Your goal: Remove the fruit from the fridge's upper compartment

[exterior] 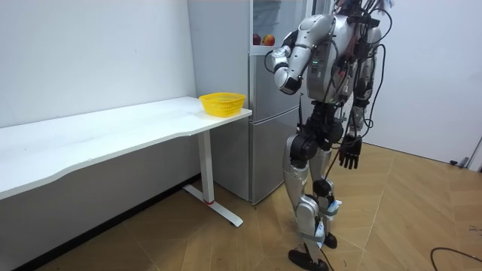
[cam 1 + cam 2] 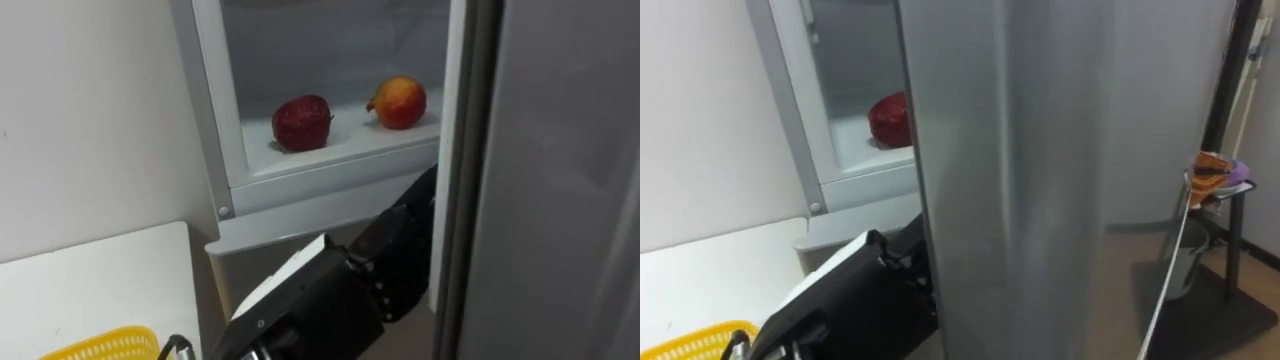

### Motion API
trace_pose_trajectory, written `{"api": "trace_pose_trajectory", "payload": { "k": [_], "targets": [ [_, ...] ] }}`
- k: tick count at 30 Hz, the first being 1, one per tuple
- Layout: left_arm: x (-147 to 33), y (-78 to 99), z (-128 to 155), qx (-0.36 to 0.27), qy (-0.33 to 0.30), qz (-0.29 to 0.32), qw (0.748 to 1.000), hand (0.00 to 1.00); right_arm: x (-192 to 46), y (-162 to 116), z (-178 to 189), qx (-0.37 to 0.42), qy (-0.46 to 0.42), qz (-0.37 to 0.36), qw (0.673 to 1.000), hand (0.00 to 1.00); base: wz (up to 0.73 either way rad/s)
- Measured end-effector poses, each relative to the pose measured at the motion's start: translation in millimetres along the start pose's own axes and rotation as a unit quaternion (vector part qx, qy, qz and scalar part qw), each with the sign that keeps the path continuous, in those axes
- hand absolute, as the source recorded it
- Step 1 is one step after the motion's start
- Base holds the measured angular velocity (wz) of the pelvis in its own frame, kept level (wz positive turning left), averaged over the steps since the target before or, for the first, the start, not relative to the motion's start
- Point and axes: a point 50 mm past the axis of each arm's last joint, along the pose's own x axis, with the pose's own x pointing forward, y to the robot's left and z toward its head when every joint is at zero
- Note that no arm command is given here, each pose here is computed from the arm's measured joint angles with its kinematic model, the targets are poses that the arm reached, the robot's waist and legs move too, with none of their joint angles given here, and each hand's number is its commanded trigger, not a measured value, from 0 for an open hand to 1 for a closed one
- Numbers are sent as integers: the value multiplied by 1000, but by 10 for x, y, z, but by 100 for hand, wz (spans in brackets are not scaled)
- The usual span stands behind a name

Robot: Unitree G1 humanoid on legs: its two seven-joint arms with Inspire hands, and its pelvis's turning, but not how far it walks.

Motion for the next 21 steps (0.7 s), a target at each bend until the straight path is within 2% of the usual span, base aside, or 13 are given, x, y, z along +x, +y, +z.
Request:
{"api": "trace_pose_trajectory", "payload": {
  "k": [16,21],
  "targets": [
    [166,11,-15,-2,-7,-36,999,0,-1,13,-48,34,8,9,999,0,-4],
    [222,91,-61,-2,1,-33,999,0,-7,-37,-50,44,6,3,999,0,-5]
  ]
}}
